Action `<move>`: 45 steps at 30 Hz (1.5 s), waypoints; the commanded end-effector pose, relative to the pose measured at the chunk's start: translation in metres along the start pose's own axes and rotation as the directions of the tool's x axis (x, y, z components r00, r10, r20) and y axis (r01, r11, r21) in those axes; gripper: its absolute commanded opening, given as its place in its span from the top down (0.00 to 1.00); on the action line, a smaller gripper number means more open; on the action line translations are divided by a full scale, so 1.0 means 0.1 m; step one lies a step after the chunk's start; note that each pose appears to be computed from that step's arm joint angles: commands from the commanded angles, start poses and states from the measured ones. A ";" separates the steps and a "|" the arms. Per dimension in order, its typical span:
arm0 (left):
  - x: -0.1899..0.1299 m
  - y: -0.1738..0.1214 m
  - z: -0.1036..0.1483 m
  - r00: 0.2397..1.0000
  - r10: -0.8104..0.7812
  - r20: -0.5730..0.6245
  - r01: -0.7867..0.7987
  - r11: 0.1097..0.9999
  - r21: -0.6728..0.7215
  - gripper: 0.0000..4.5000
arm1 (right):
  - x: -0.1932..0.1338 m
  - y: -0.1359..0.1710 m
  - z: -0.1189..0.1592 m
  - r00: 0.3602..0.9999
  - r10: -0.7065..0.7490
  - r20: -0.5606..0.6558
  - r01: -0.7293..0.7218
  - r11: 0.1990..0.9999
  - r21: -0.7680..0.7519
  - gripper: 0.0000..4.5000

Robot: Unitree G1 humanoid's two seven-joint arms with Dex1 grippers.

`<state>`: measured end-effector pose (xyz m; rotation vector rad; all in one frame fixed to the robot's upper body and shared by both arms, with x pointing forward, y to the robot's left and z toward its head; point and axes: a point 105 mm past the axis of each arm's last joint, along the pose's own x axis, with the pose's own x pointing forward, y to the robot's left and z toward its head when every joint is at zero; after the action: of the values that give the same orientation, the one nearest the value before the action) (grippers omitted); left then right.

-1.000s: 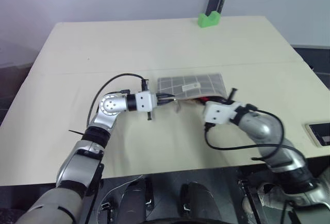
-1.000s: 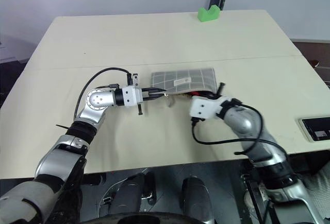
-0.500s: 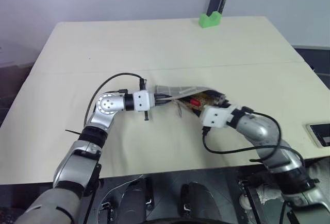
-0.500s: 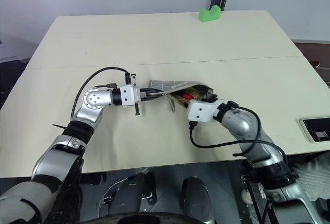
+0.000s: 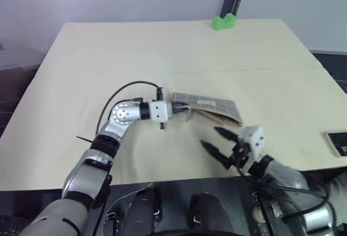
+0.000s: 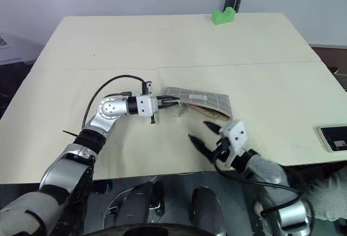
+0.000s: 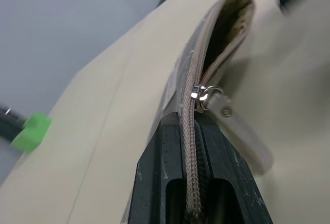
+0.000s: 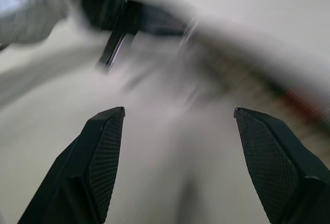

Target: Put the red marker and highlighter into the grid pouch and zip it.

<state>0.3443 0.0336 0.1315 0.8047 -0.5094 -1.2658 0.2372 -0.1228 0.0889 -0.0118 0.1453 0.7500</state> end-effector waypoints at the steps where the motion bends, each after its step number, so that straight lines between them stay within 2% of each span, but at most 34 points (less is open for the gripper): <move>1: 0.06 0.12 0.15 0.999 0.002 0.037 -0.005 0.995 0.102 1.00 | 0.21 -0.13 -0.05 0.993 -0.114 -0.008 0.114 0.993 0.012 0.22; 2: 0.07 0.12 0.16 0.999 -0.006 0.038 0.002 0.993 0.115 1.00 | 0.26 -0.20 0.00 0.988 -0.156 0.022 0.155 0.987 0.032 0.22; 5: 0.09 0.05 0.17 0.999 -0.041 0.035 0.035 0.987 0.158 1.00 | 0.42 -0.22 0.20 0.980 -0.154 0.123 0.139 0.983 0.124 0.22; 13: 0.13 0.06 0.14 1.000 -0.009 0.024 0.006 0.990 0.141 1.00 | 0.66 -0.16 0.32 0.979 -0.101 0.177 0.078 0.988 0.135 0.22; 16: 0.14 0.05 0.15 1.000 -0.008 0.024 0.005 0.990 0.144 1.00 | 0.71 -0.17 0.32 0.978 -0.103 0.180 0.079 0.988 0.135 0.41; 21: 0.10 0.07 0.11 1.000 -0.001 0.004 0.000 0.989 0.149 1.00 | 0.69 -0.21 0.31 0.979 -0.106 0.172 0.086 0.989 0.124 0.99; 26: -0.02 0.12 0.00 0.999 0.023 -0.046 -0.016 0.989 0.147 1.00 | 0.38 -0.42 0.27 0.977 -0.161 0.142 0.149 0.984 0.093 0.99; 34: -0.31 0.27 -0.25 0.983 0.092 -0.159 -0.072 0.990 0.124 1.00 | -0.42 -1.11 0.09 0.922 -0.388 0.014 0.388 0.921 -0.026 0.99; 37: -0.30 0.26 -0.27 0.985 0.094 -0.146 -0.091 0.996 0.026 1.00 | -0.41 -1.13 0.17 0.929 -0.366 0.046 0.367 0.930 -0.007 0.99; 39: -0.28 0.30 -0.26 0.988 0.108 -0.107 -0.121 0.984 -0.128 0.82 | -0.34 -1.04 0.19 0.948 -0.312 0.067 0.311 0.950 0.023 0.85; 41: -0.28 0.33 -0.21 0.990 0.122 -0.069 -0.134 0.972 -0.196 0.65 | -0.31 -0.98 0.20 0.958 -0.275 0.082 0.273 0.961 0.033 0.68; 45: -0.35 0.31 -0.12 0.990 0.144 0.001 -0.137 0.943 -0.304 0.17 | -0.34 -1.01 0.26 0.959 -0.271 0.084 0.275 0.961 -0.028 0.20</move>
<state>0.3676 0.0719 0.1360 0.5487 -0.3238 -1.1816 0.2840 -0.2144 0.0993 0.0019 0.1072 0.4694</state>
